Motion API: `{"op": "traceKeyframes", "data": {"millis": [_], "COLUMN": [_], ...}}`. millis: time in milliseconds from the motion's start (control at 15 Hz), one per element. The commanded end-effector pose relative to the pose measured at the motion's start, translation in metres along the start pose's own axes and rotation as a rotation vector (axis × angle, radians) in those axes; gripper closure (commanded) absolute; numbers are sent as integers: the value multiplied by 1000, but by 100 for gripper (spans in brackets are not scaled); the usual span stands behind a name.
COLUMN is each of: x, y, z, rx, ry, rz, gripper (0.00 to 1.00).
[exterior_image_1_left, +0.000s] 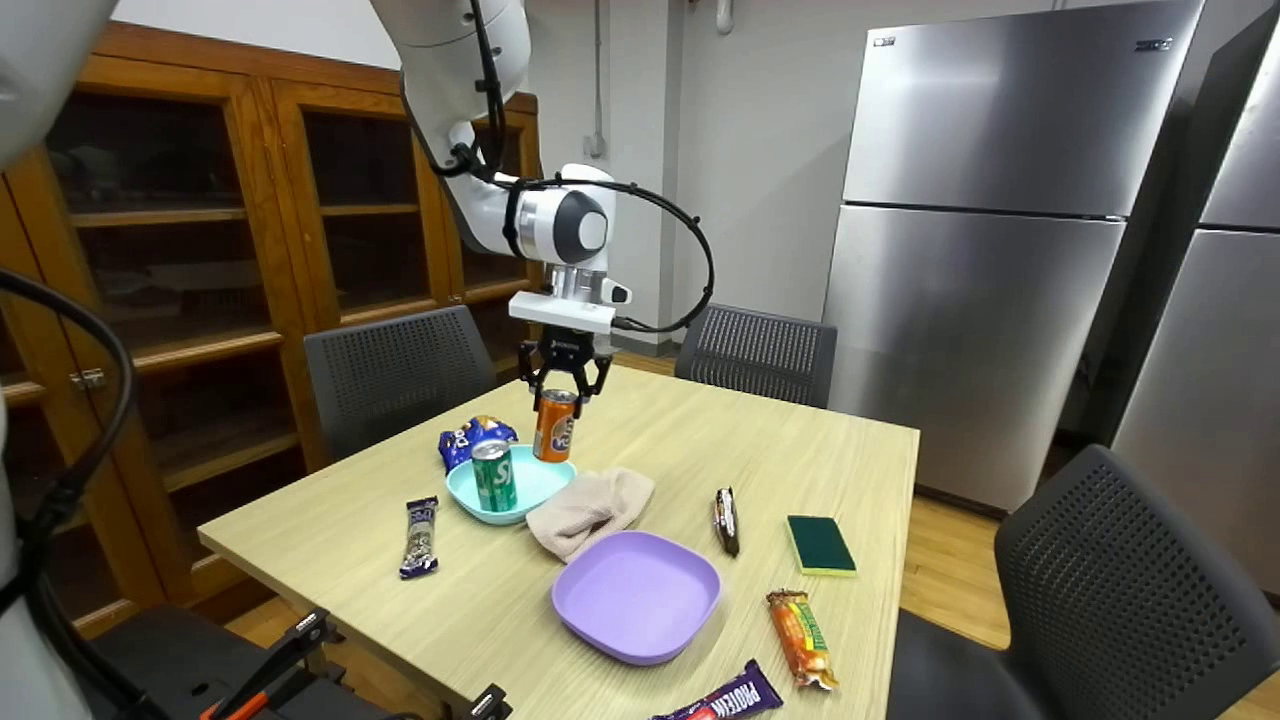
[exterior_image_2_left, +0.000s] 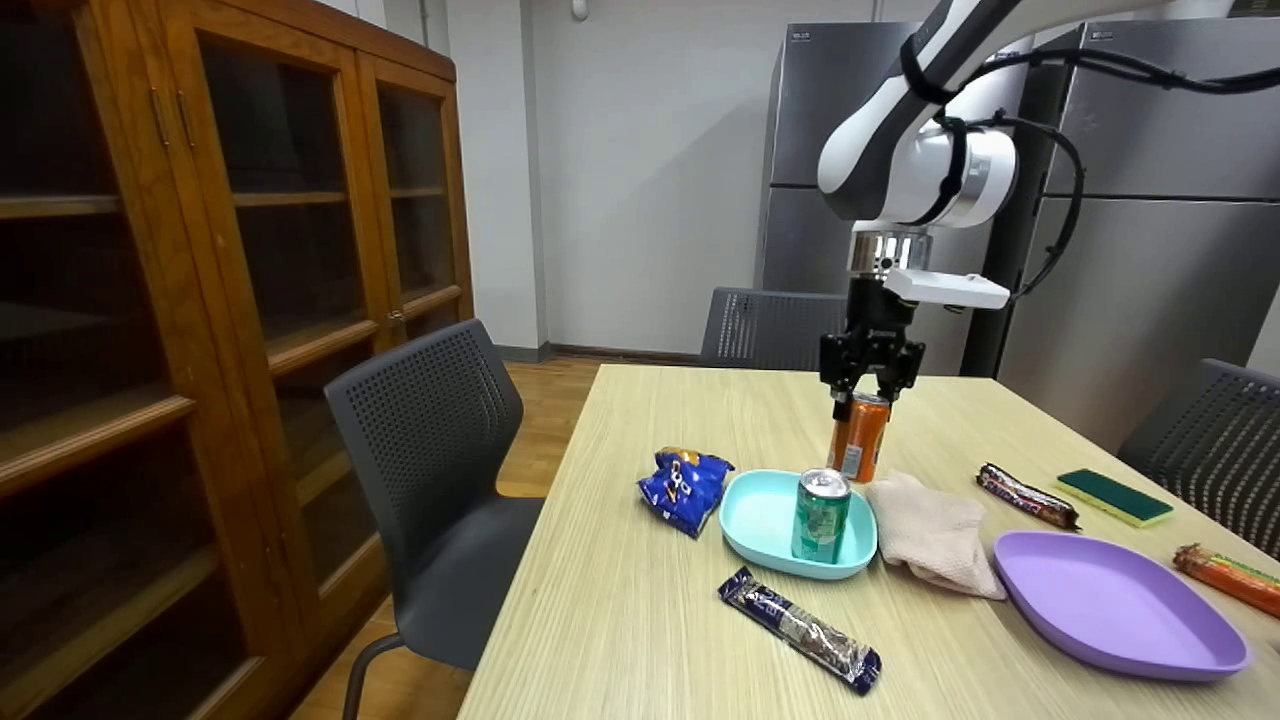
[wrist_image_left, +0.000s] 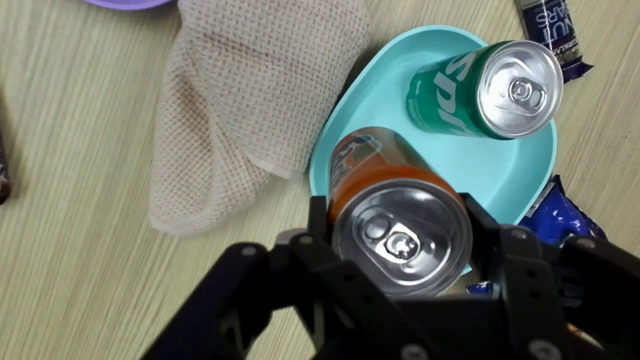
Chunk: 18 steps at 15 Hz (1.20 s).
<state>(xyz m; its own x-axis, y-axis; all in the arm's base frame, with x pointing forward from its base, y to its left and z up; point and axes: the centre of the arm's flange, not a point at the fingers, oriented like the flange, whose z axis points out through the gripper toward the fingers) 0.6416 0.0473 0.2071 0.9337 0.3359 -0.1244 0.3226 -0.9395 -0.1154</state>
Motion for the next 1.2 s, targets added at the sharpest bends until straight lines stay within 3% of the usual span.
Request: {"op": "traceKeyframes", "data": {"millis": [0, 467, 1133], "x": [11, 18, 23], "y": [-12, -16, -17], "z": [7, 35, 49], "rx": [22, 11, -31], "ry": [-18, -27, 33], "rz": [28, 91, 148], "gripper": [62, 62, 62]}}
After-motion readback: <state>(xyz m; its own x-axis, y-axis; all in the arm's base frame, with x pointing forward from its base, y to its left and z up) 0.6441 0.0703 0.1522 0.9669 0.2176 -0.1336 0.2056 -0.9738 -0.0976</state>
